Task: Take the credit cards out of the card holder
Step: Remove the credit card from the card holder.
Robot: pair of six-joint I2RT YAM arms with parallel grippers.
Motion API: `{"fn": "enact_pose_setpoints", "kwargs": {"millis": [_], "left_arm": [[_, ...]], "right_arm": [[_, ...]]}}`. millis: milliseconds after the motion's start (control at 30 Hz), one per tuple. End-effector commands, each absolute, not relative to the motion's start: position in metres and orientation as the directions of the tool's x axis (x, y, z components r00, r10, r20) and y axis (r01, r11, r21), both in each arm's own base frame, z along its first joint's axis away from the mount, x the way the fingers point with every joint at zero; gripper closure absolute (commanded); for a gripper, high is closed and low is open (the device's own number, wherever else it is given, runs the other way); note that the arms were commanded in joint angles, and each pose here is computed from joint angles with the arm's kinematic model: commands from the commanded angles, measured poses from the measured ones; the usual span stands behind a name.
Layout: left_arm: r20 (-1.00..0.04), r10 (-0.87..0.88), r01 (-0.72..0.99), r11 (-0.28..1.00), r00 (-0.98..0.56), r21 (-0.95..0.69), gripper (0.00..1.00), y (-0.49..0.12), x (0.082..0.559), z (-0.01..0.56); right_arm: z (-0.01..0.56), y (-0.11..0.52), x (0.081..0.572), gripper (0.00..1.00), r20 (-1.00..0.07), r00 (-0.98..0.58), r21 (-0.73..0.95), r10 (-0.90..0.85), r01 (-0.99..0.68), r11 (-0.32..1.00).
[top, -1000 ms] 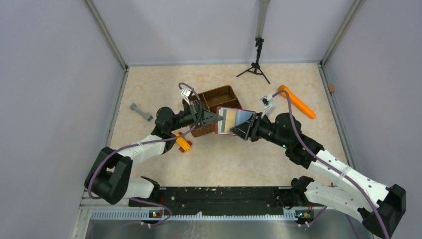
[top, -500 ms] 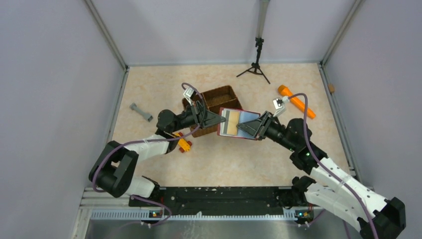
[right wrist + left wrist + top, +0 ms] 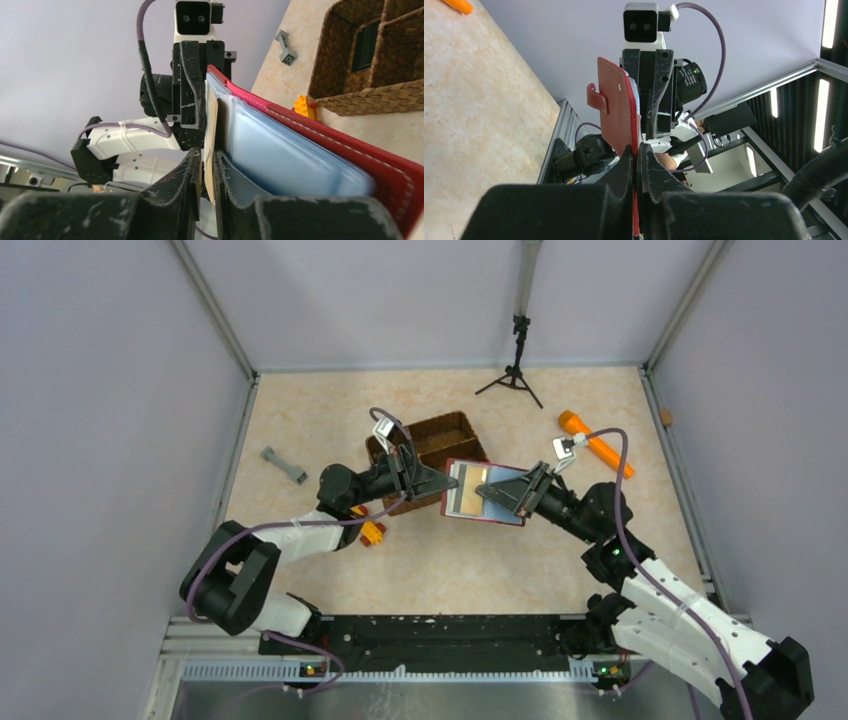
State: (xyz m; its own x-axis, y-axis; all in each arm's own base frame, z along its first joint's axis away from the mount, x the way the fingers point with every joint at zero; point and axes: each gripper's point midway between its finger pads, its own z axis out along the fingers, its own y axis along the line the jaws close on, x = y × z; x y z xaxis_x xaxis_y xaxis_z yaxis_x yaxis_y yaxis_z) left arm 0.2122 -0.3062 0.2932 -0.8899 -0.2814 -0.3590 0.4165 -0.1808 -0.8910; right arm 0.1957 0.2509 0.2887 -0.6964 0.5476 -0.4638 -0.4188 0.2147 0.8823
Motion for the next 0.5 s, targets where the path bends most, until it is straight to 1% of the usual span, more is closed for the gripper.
{"fn": "enact_pose_setpoints", "kwargs": {"millis": [0,67,167,233,467], "left_arm": [[-0.41,-0.27,0.473,-0.236,-0.871,-0.849,1.0,-0.31,0.201,0.308],[-0.413,-0.265,0.473,-0.234,-0.872,-0.849,1.0,-0.311,0.2,0.307],[-0.414,-0.265,0.475,-0.236,-0.871,-0.847,1.0,-0.311,0.199,0.308],[-0.413,-0.27,0.476,-0.238,-0.87,-0.847,1.0,-0.31,0.2,0.309],[-0.389,-0.291,0.463,-0.258,-0.874,-0.848,1.0,-0.309,0.203,0.312]], "right_arm": [[0.311,0.254,0.192,0.82,-0.463,-0.694,0.871,0.551,-0.472,0.138],[0.312,0.255,0.191,0.82,-0.46,-0.697,0.871,0.55,-0.473,0.129],[0.314,0.253,0.191,0.85,-0.453,-0.693,0.873,0.561,-0.473,0.12],[0.315,0.25,0.191,0.85,-0.45,-0.687,0.873,0.571,-0.472,0.12],[0.317,0.242,0.189,0.64,-0.442,-0.666,0.871,0.601,-0.478,0.11]]}}
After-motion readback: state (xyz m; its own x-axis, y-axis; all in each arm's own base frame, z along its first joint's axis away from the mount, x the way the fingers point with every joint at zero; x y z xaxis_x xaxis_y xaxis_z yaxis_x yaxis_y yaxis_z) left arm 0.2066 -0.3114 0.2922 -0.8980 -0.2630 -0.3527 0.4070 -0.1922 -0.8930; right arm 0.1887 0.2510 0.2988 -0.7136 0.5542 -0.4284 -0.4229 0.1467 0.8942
